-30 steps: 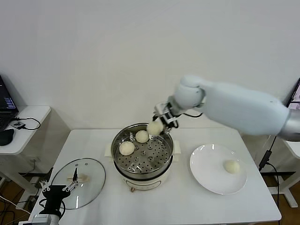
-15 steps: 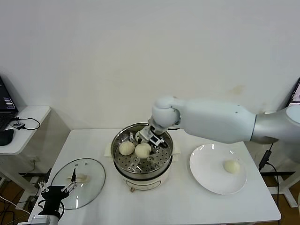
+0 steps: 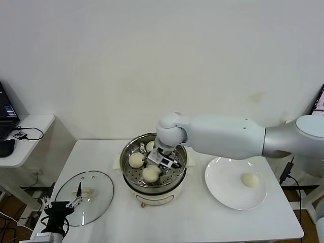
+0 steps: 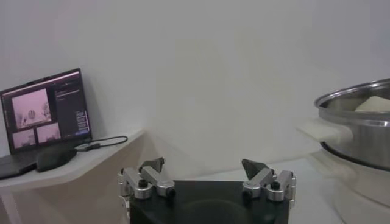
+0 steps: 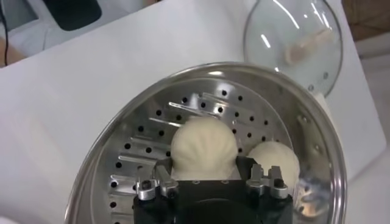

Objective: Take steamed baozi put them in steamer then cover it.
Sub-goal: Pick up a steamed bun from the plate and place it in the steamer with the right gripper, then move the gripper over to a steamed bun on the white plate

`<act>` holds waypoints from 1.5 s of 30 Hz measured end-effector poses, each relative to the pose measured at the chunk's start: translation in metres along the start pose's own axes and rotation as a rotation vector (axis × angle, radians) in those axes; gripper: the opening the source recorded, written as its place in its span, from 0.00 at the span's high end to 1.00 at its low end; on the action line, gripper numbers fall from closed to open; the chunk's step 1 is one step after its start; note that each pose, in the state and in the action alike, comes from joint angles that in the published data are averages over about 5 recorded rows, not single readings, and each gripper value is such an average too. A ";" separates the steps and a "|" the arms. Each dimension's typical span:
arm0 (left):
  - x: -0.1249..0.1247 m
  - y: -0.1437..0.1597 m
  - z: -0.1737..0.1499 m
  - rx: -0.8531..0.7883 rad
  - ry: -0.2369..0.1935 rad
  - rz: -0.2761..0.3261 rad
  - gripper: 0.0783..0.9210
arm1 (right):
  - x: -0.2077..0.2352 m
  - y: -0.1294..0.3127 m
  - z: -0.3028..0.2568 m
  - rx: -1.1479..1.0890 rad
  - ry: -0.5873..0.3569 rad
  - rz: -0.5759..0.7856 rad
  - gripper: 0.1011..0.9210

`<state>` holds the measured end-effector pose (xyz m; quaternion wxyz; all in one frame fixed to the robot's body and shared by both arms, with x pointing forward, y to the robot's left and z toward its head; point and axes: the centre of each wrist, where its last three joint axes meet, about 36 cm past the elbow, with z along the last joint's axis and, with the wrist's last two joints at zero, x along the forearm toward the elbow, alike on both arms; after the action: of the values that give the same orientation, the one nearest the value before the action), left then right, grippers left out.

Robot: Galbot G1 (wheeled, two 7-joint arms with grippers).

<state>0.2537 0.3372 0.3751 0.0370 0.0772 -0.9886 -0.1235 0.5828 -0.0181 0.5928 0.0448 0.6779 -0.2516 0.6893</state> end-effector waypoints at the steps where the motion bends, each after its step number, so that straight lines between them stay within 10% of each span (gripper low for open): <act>1: 0.000 0.000 0.000 0.000 0.000 0.000 0.12 | 0.000 0.000 0.000 0.006 -0.002 0.001 0.24; 21: -0.004 0.004 -0.001 -0.014 -0.014 0.004 0.12 | 0.090 0.043 0.046 -0.195 0.101 0.132 0.12; 45: -0.008 0.000 -0.005 -0.023 -0.016 0.050 0.12 | 0.116 0.313 0.124 -0.916 0.313 0.117 0.12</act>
<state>0.2620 0.3368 0.3796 0.0330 0.0512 -0.9890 -0.1346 0.5606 -0.3732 0.6087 0.3371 0.4614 -0.5570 0.6026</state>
